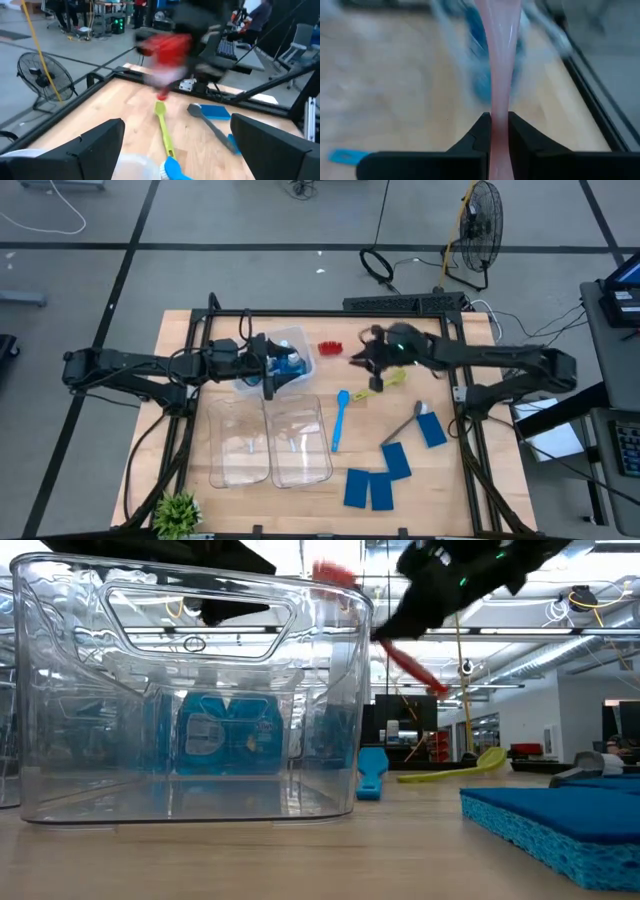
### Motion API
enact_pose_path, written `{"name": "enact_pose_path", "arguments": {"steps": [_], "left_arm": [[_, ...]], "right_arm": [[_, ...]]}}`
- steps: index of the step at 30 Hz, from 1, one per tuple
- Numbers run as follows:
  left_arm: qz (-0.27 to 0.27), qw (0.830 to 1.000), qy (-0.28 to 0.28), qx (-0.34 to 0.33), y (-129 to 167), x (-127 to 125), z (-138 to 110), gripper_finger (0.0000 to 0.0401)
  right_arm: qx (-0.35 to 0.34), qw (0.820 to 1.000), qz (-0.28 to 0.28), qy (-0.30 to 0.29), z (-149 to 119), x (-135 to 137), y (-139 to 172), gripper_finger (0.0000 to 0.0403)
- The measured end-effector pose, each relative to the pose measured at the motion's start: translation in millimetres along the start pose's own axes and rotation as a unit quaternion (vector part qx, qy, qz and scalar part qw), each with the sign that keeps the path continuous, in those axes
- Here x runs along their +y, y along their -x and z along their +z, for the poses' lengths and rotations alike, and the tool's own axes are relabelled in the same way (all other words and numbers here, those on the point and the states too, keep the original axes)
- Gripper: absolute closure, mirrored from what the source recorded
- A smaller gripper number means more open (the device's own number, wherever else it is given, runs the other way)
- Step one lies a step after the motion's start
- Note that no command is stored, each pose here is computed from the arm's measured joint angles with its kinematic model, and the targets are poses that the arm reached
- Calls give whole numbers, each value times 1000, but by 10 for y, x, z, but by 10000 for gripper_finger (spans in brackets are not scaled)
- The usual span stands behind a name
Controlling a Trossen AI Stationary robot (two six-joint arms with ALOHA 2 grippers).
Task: Pick & Place Kitchen Sink Supplies
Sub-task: Put the red dishwashing brush into the left transparent bin
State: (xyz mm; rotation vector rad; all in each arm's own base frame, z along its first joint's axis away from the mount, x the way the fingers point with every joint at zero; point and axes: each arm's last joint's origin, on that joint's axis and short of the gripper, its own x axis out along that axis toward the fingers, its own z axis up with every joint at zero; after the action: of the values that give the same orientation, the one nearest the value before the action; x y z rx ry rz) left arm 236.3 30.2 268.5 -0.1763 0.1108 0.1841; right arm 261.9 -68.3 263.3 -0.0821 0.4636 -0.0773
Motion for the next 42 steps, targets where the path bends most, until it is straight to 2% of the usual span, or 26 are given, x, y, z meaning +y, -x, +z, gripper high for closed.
{"name": "enact_pose_path", "arguments": {"steps": [3,5,11,14,17,25,30,32,34,40,42], "left_arm": [[-6,1000,21,3,-84,-14,-58,29],[-31,999,25,-25,-197,-57,-61,30],[-103,993,18,-54,-538,-202,-265,40],[-130,989,-10,-69,-713,-307,-333,45],[-134,988,-40,-63,-913,-417,-401,51],[-151,976,-131,-84,-1476,-755,-373,67],[-120,979,-153,-63,-1664,-829,-319,83],[-115,980,-158,-38,-1691,-833,-310,103],[-114,979,-168,-21,-1705,-844,-308,139],[-132,973,-189,-6,-1565,-984,-186,324],[-133,971,-198,23,-1472,-1007,-132,324]], "right_arm": [[-90,995,31,10,22,243,63,376],[-138,989,50,21,5,382,71,376],[-268,958,90,45,-23,692,146,376],[-312,944,97,48,-60,767,192,376],[-327,938,104,42,-84,796,213,376],[-313,942,115,35,-132,851,131,376],[-311,942,122,31,-143,872,108,376],[-311,942,124,31,-144,884,109,376],[-311,941,126,35,-143,897,115,376],[-316,939,131,40,-131,927,133,355],[-315,939,132,41,-131,932,134,344]]}}
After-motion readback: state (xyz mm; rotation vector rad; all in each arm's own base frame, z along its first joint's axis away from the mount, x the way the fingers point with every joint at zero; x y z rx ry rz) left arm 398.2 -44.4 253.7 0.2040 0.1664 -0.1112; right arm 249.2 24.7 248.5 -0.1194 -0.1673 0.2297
